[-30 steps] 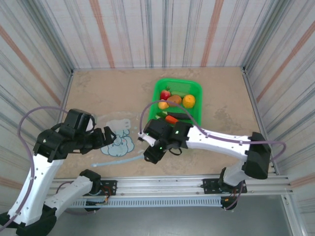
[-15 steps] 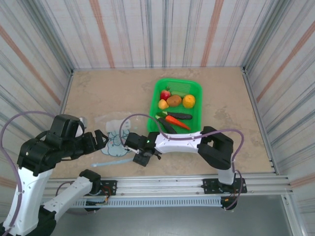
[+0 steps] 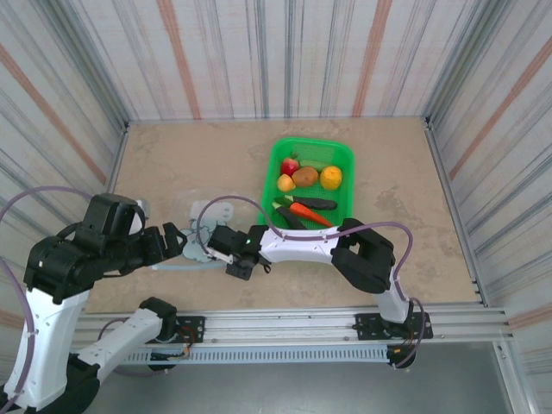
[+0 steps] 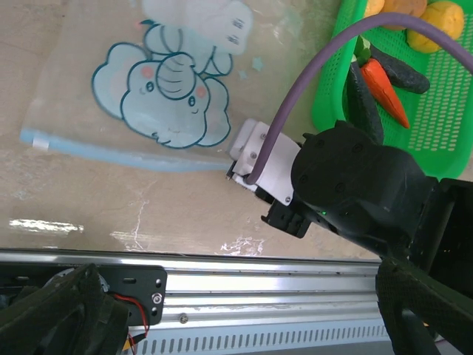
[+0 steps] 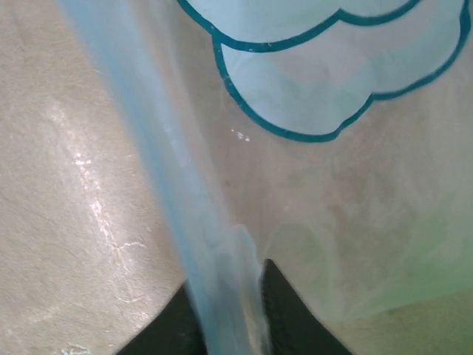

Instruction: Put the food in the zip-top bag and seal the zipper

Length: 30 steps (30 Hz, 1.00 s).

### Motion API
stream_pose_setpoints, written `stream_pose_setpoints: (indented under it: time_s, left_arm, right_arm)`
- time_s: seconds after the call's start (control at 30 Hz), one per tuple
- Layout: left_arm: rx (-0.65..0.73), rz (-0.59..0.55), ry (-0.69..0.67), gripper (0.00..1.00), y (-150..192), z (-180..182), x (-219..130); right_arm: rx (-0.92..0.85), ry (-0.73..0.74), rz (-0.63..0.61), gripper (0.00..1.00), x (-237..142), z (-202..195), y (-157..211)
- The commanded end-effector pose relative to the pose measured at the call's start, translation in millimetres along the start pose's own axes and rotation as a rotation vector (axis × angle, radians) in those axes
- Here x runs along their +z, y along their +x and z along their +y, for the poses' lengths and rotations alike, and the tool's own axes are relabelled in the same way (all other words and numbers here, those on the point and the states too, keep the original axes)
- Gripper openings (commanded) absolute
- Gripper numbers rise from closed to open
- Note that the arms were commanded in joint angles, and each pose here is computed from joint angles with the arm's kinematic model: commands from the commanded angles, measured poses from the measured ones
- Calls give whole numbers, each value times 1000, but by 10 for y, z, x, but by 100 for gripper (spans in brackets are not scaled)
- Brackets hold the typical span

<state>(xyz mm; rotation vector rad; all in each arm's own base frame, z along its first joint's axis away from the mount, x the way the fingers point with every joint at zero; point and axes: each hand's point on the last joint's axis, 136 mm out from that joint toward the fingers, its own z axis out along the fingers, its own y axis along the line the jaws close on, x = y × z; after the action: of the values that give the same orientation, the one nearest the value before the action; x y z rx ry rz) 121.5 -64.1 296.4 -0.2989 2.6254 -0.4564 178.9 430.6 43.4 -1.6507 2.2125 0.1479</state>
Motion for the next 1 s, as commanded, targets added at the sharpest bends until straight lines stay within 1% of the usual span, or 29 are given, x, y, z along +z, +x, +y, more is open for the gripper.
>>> stream_pose_setpoints:
  time_s: [0.0, 0.03, 0.07, 0.17, 0.27, 0.33, 0.43, 0.5, 0.53, 0.63, 0.7, 0.77, 0.83, 0.9, 0.97]
  left_arm:
    - [31, -6, -45, 98, -30, 63, -38]
    - [38, -7, -49, 97, -47, 59, -37]
    - [48, -6, -58, 97, -62, 61, -31]
    - [95, 4, -73, 96, -109, 45, 10]
    - [150, 28, -86, 94, -142, 21, 81]
    - [190, 34, -88, 91, -181, -8, 117]
    - [265, 3, -70, 83, -286, -106, 111]
    - [348, -34, -42, 76, -350, -220, 84]
    - [402, -49, -22, 75, -371, -302, 65]
    - [585, -90, 21, 74, -355, -521, 4]
    - [694, -131, 8, 74, -356, -586, -36]
    - [753, -166, -25, 74, -380, -570, -58]
    - [793, -153, -38, 75, -356, -554, -12]
    - [820, -107, -39, 76, -271, -542, 117]
    - [840, -35, 28, 78, -71, -588, 308]
  right_arm:
    - [19, -52, -67, 9, -308, -88, -188]
    - [35, -66, -89, 5, -414, -139, -238]
    - [53, -75, -117, 4, -538, -202, -292]
    - [76, -96, -188, 3, -876, -347, -393]
    - [51, -88, -234, 3, -1170, -460, -427]
    - [16, -95, -244, 4, -1305, -467, -401]
    - [-44, -77, -258, 4, -1464, -483, -339]
    - [-80, -60, -268, 4, -1516, -493, -283]
    - [-105, -52, -272, 0, -1518, -487, -246]
    - [-196, -24, -288, 0, -1472, -464, -134]
    - [-269, 8, -304, 0, -1423, -452, -75]
    - [-352, 21, -323, 0, -1396, -435, -35]
    - [-427, 55, -359, 0, -1392, -444, -50]
    - [-473, 60, -406, 0, -1433, -461, -80]
    - [-518, 28, -448, 0, -1478, -436, -83]
